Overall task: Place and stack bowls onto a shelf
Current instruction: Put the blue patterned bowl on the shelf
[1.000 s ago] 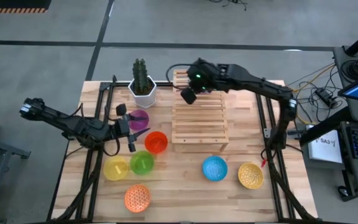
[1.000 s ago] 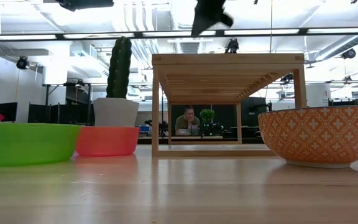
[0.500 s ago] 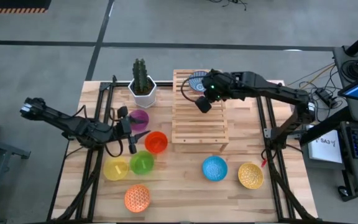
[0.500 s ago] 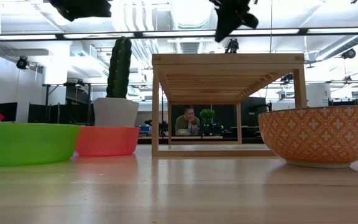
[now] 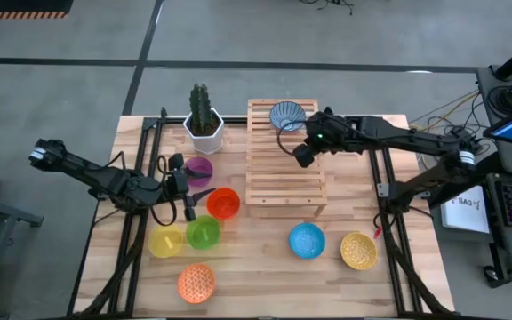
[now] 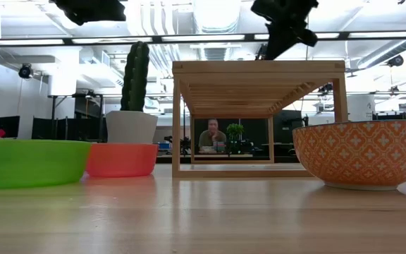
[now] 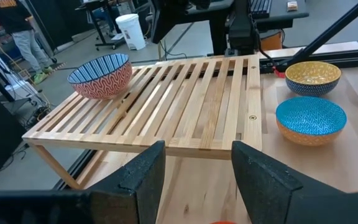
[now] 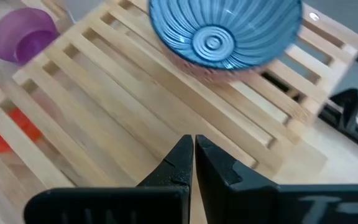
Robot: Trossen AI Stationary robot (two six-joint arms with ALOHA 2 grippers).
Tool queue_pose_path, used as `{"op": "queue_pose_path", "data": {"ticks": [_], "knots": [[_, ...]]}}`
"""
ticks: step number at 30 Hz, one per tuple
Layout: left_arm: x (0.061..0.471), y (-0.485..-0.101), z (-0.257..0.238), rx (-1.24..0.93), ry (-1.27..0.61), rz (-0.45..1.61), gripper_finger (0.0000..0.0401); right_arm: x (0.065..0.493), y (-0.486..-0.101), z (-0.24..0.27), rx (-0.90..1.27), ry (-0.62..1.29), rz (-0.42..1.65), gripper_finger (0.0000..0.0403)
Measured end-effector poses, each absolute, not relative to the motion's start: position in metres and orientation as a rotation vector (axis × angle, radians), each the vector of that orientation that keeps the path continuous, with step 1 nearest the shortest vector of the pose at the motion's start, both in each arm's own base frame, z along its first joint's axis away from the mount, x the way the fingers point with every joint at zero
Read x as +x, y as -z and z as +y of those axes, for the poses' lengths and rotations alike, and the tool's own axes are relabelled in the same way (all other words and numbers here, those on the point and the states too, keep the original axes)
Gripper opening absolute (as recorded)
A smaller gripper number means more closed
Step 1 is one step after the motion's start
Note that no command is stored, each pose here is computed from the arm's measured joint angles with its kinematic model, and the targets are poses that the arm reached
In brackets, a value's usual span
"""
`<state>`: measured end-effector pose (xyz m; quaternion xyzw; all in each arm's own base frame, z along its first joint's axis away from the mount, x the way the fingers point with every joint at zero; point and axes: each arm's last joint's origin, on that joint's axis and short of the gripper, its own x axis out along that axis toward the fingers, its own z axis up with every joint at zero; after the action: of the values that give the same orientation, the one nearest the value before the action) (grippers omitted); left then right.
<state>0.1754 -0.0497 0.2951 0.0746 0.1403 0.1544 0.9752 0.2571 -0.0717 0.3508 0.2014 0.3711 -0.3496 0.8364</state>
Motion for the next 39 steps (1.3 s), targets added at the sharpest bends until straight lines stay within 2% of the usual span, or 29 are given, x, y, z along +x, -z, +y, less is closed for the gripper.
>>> {"op": "queue_pose_path", "data": {"ticks": [11,17,33,39], "knots": [[0.175,-0.295,-0.050,0.152,-0.311,0.284,0.0168,0.234,-0.330,-0.068,0.485,0.757,0.702,0.0009],[0.175,-0.295,-0.050,0.152,-0.311,0.284,0.0168,0.231,-0.315,-0.074,0.511,0.811,0.725,0.0009],[0.175,-0.295,-0.050,0.152,-0.311,0.284,0.0168,0.244,-0.298,-0.118,0.461,0.912,0.544,0.0009],[0.175,-0.295,-0.050,0.153,-0.311,0.286,0.0168,0.254,-0.290,-0.126,0.433,0.904,0.555,0.0009]]}}
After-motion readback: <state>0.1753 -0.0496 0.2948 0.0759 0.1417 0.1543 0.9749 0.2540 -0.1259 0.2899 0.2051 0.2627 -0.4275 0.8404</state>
